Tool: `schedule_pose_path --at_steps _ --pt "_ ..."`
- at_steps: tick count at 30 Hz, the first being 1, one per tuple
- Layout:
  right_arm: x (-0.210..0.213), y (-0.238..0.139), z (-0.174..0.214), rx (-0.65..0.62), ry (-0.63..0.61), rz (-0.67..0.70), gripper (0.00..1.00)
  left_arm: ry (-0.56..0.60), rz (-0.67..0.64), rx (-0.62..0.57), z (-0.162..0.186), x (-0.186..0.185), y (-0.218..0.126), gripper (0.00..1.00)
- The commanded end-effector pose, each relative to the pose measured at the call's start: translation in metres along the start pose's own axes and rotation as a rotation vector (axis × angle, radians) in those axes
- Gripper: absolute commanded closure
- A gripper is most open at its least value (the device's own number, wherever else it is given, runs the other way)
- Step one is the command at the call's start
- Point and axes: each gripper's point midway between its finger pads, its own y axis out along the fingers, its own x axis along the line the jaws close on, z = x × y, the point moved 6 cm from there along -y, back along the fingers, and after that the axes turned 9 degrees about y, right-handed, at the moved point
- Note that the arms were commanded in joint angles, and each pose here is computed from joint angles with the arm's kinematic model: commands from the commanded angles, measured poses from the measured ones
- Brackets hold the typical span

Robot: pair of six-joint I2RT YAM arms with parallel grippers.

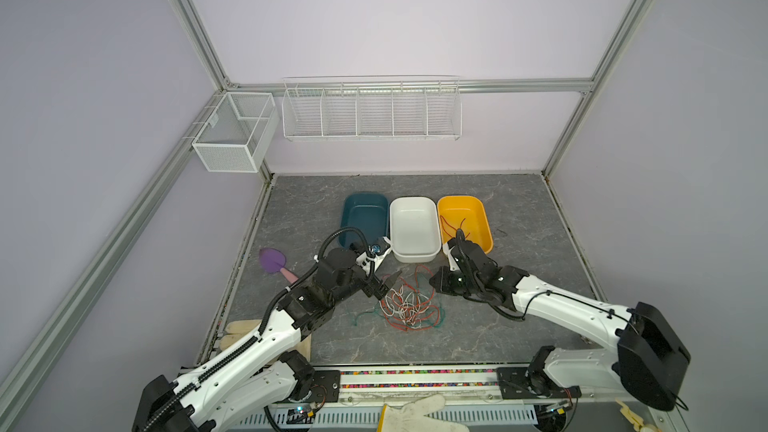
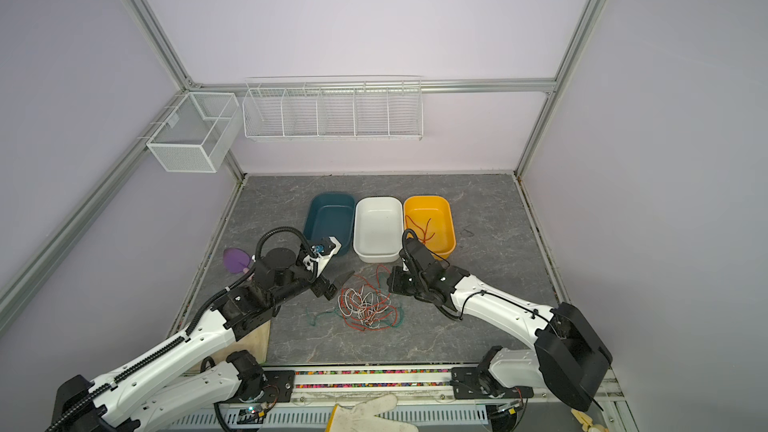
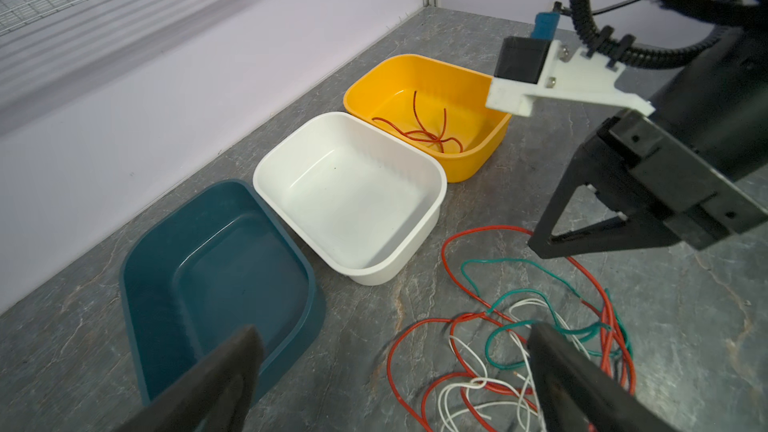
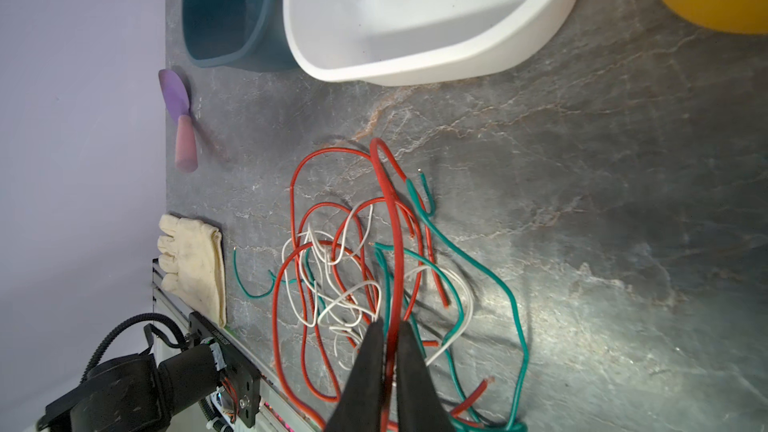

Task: Untangle the cables
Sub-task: 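Grasp another red wire with the right gripper while the left gripper lowers onto the pile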

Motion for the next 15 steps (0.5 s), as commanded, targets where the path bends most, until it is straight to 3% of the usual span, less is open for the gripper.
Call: schedule_pose_path --at_steps 1,15 --pt "0.013 -0.016 -0.003 -0.015 -0.079 -0.005 0.92 0.049 0.038 0.009 0.005 -0.008 0.001 0.01" --pt "0.057 -0.087 -0.019 -0.118 -0.271 -0.084 0.93 0.064 0.053 0.014 0.006 -0.012 0.002 0.01"
